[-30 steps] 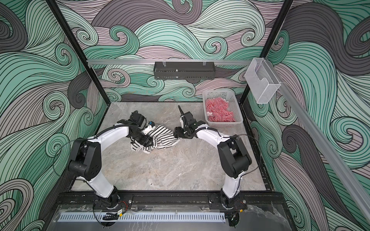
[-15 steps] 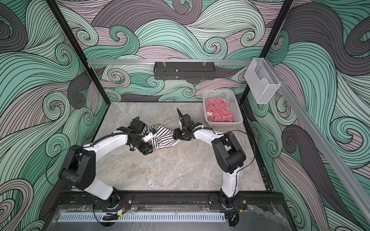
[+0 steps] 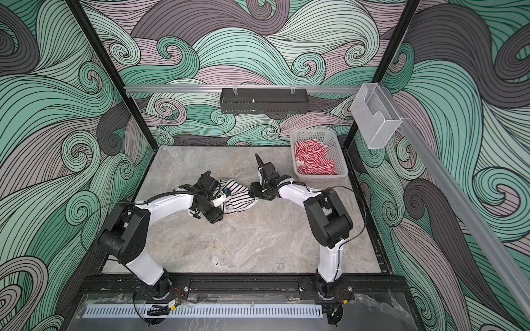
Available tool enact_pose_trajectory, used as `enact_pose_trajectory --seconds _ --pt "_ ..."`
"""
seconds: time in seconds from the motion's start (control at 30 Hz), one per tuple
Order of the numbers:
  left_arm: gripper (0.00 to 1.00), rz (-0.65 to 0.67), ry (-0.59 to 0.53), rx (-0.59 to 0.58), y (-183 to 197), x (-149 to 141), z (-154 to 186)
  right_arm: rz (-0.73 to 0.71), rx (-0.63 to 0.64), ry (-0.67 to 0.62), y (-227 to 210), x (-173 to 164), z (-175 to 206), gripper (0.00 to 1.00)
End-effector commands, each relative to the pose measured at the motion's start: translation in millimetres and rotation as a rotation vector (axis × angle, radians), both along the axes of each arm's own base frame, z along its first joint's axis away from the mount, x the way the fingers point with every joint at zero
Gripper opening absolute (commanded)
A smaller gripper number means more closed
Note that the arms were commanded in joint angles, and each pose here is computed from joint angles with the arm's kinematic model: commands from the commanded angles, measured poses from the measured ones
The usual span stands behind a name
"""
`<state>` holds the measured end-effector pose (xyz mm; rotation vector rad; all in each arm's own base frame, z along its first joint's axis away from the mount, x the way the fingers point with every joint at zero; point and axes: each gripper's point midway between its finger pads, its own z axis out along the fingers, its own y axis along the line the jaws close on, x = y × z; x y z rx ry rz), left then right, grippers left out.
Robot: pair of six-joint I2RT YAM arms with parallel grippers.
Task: Fold and stack tank tops
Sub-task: Smooth out the tank top at the center of the table.
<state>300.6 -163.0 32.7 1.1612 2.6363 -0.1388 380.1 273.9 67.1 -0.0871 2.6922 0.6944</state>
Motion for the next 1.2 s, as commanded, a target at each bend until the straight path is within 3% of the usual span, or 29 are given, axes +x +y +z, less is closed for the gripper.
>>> enact_pose_trajectory --seconds 0.0,0.07,0.1,0.23,0.47,0.8,1.17 --pt "0.25 0.012 -0.037 0.0 -4.7 15.2 14.6 -0.03 0.007 -0.017 -4.9 5.8 8.0 0.68" --pt "0.02 0.018 -0.024 -0.021 -4.6 10.8 24.3 -0.023 0.011 -0.004 -4.3 2.9 4.5 0.67" --pt "0.0 0.025 -0.023 -0.032 -3.8 9.1 30.3 -0.018 0.016 0.001 -3.8 1.4 3.4 0.67" --pt "0.0 0.047 -0.03 -0.153 1.3 -1.9 77.0 0.004 0.055 0.012 2.4 -5.6 1.7 0.67" --pt "0.0 0.152 -0.136 -0.328 39.4 -11.9 170.6 0.075 0.096 0.029 26.5 -23.5 2.5 0.67" --pt "0.0 0.297 -0.21 -0.369 90.7 -36.0 194.6 0.145 0.14 0.061 71.1 -37.7 -4.4 0.67" --pt "0.0 0.383 -0.304 -0.487 108.2 -42.2 238.7 0.174 0.124 0.112 97.0 -50.3 -25.0 0.62"
